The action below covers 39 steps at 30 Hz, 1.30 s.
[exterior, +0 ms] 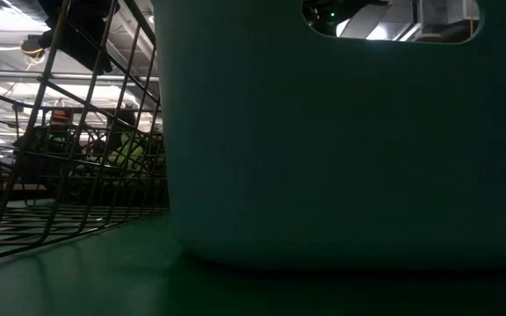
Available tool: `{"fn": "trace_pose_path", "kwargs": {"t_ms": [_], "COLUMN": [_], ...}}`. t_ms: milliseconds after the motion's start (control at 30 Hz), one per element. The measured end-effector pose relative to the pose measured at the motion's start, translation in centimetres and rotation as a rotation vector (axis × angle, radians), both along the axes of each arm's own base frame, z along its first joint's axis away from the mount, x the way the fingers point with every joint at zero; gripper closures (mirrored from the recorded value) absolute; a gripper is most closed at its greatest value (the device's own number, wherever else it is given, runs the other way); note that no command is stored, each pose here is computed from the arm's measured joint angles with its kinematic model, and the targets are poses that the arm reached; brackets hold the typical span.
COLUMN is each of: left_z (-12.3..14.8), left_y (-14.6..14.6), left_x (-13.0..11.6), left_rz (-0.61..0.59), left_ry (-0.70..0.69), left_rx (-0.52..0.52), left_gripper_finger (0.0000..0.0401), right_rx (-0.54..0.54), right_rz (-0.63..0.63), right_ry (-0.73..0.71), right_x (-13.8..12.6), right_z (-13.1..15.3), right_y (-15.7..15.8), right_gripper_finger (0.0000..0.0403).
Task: Sort microfiber towel by color & place in baskets
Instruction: Adjust the pink towel in the orange bin, then put the yellow towel into the gold wire basket
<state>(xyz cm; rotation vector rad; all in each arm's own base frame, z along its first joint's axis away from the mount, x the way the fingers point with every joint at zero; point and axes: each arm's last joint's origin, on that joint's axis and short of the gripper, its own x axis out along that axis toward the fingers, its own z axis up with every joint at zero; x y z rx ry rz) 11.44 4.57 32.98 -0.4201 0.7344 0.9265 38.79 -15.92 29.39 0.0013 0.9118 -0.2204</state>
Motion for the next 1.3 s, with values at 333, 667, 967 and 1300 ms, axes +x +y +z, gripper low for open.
{"fn": "trace_pose_path", "kwargs": {"t_ms": [333,667,967,1300], "left_z": [0.0,0.0,0.1,1.8], "left_y": [0.0,0.0,0.0,-0.5], "left_x": [0.0,0.0,0.2,2.6], "left_rz": [0.000,0.000,-0.002,-0.232], "left_ry": [-0.001,-0.001,-0.020,-0.242], "left_rx": [0.000,0.000,0.003,0.056], "left_gripper_finger": [0.0277,0.0277,0.0277,0.0277], "right_rx": [0.009,0.043,0.306,0.241], "right_rz": [0.001,-0.019,0.210,0.307], "right_ry": [0.019,0.158,0.306,0.410], "right_x": [-0.2,-2.6,-5.7,-8.7], "right_z": [0.2,5.9,9.3,8.4], "right_y": [0.1,1.0,7.6,17.9], "right_gripper_finger": [0.0222,0.0165,0.0169,0.0170]}}
